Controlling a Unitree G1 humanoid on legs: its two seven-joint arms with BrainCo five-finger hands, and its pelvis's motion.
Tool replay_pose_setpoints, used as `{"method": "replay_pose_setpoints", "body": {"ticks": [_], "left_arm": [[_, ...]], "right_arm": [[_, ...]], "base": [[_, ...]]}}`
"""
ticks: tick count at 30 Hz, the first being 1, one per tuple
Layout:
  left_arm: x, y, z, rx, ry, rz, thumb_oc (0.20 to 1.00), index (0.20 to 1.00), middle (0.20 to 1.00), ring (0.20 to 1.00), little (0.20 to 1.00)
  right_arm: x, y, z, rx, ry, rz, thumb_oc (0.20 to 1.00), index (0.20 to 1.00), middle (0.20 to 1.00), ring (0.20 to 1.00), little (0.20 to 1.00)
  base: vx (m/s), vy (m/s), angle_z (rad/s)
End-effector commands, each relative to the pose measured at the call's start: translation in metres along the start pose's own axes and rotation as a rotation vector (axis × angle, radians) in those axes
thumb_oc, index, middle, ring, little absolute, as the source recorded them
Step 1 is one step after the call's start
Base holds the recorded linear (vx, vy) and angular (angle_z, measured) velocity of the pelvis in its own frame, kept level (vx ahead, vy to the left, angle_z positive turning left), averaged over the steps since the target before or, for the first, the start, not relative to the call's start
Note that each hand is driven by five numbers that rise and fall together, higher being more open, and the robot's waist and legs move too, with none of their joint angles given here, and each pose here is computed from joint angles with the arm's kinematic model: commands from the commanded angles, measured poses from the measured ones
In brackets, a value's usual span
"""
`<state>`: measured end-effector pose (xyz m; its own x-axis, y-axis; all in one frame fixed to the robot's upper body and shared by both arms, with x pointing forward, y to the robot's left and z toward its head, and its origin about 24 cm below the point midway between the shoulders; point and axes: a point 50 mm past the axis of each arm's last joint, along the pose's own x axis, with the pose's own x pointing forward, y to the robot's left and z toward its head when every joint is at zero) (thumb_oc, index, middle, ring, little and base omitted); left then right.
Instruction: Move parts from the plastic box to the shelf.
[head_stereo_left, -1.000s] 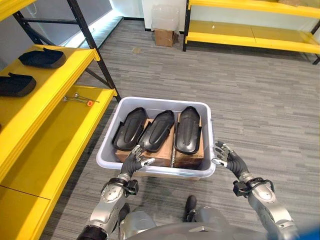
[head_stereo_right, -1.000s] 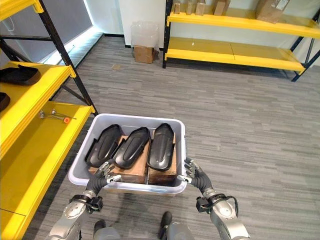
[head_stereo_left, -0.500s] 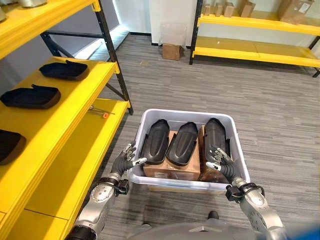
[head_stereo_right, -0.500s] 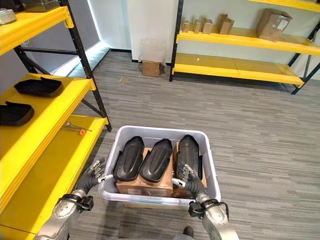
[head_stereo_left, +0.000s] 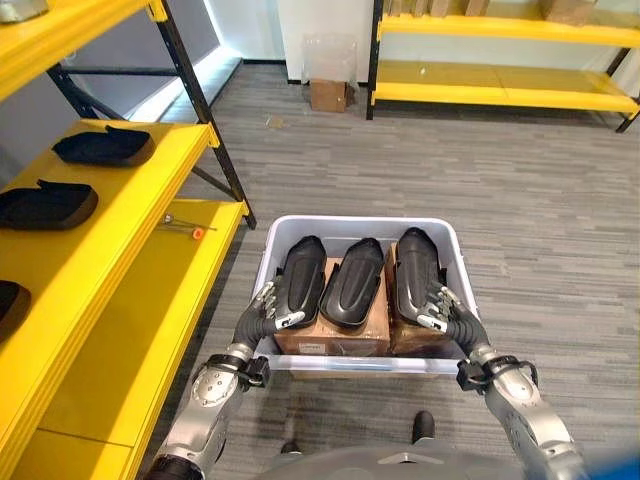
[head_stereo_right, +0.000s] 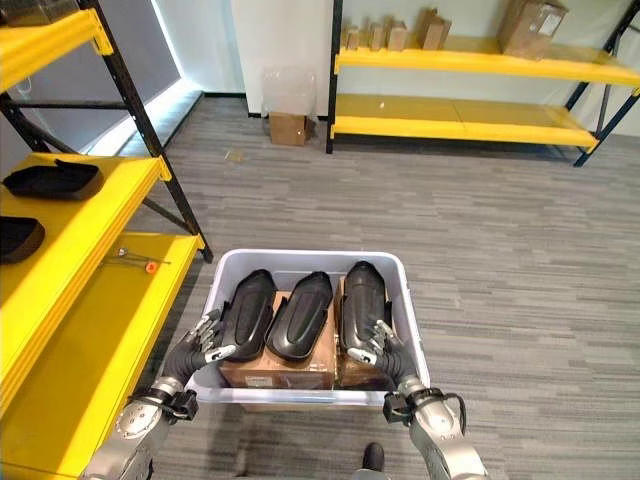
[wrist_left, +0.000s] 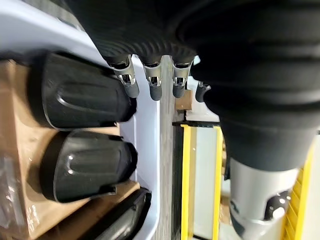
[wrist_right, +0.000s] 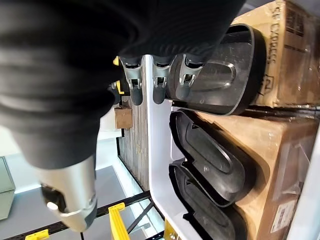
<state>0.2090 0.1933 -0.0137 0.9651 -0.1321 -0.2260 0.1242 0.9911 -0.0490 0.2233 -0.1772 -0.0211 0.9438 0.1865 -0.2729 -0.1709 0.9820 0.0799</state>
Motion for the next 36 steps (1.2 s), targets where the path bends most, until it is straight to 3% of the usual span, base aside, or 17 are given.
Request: {"method": "replay_pose_setpoints", "body": {"ticks": [1,12,25,36], "left_arm": [[0.011,-0.005,0.040,-0.005,-0.198,-0.040,1.000,1.000,1.000,1.000,1.000],[0.026,-0.014,0.067,0.014,-0.310,-0.061,1.000,1.000,1.000,1.000,1.000],[0.030,-0.021,0.073,0.017,-0.325,-0.077,1.000,1.000,1.000,1.000,1.000],[0.030,-0.022,0.082,0.024,-0.360,-0.081,1.000,1.000,1.000,1.000,1.000]], "right_arm": [[0.024,0.004,0.056,-0.062,-0.247,-0.004,1.000,1.000,1.000,1.000,1.000],[0.056,0.022,0.158,-0.150,-0.602,-0.061,1.000,1.000,1.000,1.000,1.000],[0.053,0.010,0.197,-0.165,-0.754,-0.250,1.000,1.000,1.000,1.000,1.000],[0.080,0.002,0.218,-0.272,-0.694,-0.313,1.000,1.000,1.000,1.000,1.000]], "base": [[-0.16,-0.007,0.06],[-0.10,-0.010,-0.02],[0.01,-0.001,-0.03],[0.00,-0.002,0.01]]}}
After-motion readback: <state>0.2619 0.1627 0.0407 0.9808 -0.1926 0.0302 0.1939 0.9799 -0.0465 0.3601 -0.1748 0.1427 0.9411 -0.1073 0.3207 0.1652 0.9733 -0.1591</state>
